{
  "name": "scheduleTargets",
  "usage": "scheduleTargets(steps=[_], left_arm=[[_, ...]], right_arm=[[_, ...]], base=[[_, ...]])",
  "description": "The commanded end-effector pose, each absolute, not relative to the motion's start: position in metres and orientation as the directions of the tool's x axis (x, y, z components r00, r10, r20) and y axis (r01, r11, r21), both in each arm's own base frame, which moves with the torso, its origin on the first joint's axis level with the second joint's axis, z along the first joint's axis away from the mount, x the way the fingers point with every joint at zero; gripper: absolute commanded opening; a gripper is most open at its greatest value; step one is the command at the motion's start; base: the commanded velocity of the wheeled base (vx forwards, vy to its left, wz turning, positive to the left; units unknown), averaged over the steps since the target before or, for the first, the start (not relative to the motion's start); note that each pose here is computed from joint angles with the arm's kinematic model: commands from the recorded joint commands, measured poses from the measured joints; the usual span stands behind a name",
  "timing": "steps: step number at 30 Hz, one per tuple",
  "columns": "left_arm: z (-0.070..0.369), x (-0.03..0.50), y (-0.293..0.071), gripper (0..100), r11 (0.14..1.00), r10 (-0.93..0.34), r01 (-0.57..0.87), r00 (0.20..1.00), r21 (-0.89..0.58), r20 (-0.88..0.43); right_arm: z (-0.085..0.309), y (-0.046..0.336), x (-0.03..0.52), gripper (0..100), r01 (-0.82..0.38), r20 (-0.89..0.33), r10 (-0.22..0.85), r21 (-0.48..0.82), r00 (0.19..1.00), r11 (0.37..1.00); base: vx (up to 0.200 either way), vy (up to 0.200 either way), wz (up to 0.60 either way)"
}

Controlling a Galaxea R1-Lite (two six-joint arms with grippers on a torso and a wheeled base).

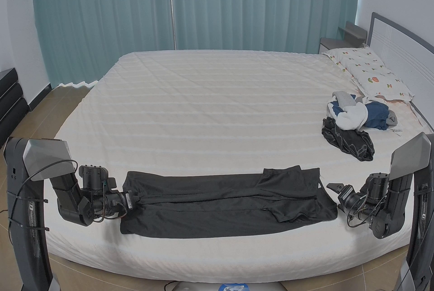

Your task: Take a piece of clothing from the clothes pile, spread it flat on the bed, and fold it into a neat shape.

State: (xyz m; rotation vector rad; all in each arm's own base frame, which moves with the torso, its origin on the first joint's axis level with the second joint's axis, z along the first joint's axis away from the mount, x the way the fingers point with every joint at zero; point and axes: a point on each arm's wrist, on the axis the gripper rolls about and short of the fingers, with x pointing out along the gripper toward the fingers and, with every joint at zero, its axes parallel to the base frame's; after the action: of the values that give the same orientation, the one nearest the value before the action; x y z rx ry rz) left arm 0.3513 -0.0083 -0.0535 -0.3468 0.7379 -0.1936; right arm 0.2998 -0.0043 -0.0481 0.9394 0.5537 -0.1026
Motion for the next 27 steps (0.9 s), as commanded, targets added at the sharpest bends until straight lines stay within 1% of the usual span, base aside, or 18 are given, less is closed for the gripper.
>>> scheduleTargets(steps=[1, 12, 15, 23, 27], left_arm=[[-0.053, 0.351, -0.007, 0, 0.925, -0.29, 0.047, 0.726, -0.376, -0.623], [-0.049, 0.347, -0.004, 0, 0.925, -0.283, 0.038, 0.735, -0.379, -0.617], [-0.049, 0.348, -0.004, 0, 0.924, -0.283, 0.04, 0.739, -0.38, -0.611], [-0.047, 0.352, -0.001, 0, 0.925, -0.271, 0.032, 0.752, -0.378, -0.601], [-0.044, 0.358, -0.002, 0, 0.913, -0.271, 0.016, 0.772, -0.408, -0.575]], right_arm=[[-0.047, -0.004, 0.3, 100, 0.311, -0.484, 0.152, 0.74, 0.862, 0.596], [-0.048, -0.004, 0.3, 100, 0.312, -0.485, 0.152, 0.74, 0.861, 0.596], [-0.047, -0.004, 0.3, 100, 0.311, -0.484, 0.152, 0.74, 0.862, 0.596], [-0.048, -0.004, 0.3, 100, 0.312, -0.485, 0.152, 0.74, 0.861, 0.596], [-0.047, -0.004, 0.3, 100, 0.311, -0.484, 0.152, 0.74, 0.862, 0.596]], base=[[0.0, 0.0, 0.0], [0.0, 0.0, 0.0], [-0.2, 0.0, 0.0], [0.0, 0.0, 0.0], [0.0, 0.0, 0.0]])
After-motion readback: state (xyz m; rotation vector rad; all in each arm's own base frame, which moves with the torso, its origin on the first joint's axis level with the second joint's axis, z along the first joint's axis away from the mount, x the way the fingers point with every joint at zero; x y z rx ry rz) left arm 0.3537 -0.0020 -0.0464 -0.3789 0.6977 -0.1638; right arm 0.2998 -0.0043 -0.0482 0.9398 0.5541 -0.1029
